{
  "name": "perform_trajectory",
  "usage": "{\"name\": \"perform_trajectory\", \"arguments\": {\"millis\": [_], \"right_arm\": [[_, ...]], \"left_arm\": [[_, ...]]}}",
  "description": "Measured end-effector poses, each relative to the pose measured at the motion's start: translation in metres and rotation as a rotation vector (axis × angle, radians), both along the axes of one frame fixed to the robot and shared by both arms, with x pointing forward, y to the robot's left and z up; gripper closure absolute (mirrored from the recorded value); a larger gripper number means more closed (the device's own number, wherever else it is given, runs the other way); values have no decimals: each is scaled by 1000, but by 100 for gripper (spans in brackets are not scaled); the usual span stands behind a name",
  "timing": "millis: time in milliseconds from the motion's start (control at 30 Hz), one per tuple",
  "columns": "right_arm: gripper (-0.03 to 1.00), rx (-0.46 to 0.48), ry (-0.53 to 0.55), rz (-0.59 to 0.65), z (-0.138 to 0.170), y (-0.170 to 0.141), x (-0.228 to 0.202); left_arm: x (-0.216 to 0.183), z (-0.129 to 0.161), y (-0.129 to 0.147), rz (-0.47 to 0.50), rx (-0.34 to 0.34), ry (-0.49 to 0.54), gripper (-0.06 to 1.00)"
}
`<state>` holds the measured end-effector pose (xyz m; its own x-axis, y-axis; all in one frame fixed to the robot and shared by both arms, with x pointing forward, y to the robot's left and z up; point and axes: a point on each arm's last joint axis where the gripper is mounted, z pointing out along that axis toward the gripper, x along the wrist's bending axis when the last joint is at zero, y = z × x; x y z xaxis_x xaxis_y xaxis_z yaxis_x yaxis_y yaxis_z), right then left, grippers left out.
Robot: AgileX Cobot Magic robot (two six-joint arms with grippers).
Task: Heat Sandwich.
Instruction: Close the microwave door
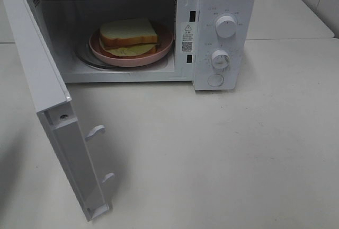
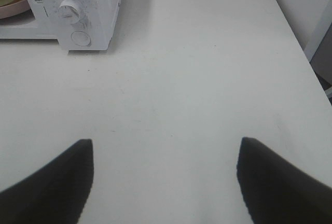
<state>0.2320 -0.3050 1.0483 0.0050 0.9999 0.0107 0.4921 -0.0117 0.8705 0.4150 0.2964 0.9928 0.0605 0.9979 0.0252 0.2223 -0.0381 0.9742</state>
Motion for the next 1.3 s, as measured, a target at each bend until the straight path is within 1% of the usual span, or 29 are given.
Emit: {"name": "perform_trajectory", "arguments": {"millis": [233,400,467,500,567,633,667,733,800,967,1067,1100,1233,1300], "right_arm": [[23,0,0,0,0,0,0],[23,0,0,0,0,0,0],[23,0,0,0,0,0,0],[23,0,0,0,0,0,0],[23,0,0,0,0,0,0],[23,0,0,0,0,0,0],[23,0,0,0,0,0,0],[23,0,0,0,0,0,0],[23,0,0,0,0,0,0],[23,0,0,0,0,0,0],[23,0,0,0,0,0,0],[23,0,0,0,0,0,0],[23,0,0,0,0,0,0],[23,0,0,0,0,0,0]], "left_arm": [[20,-21,-2,-20,-12,23,94],[29,-27,-5,-46,-19,32,94],[35,-28,-7,-71,-19,30,94],[42,-29,-10,-104,-12,29,94],[48,-29,-13,-139,-9,23,94],[50,-29,-14,-153,-11,20,94],[54,-32,-17,-186,-25,17,94],[56,-33,-18,-200,-32,14,94],[59,-39,-23,-244,-59,17,94],[62,-47,-28,-285,-85,10,94],[63,-50,-33,-307,-88,21,94],[63,-52,-41,-341,-83,26,94],[65,-54,-49,-352,-88,33,94],[64,-55,-60,-390,-89,35,94]]}}
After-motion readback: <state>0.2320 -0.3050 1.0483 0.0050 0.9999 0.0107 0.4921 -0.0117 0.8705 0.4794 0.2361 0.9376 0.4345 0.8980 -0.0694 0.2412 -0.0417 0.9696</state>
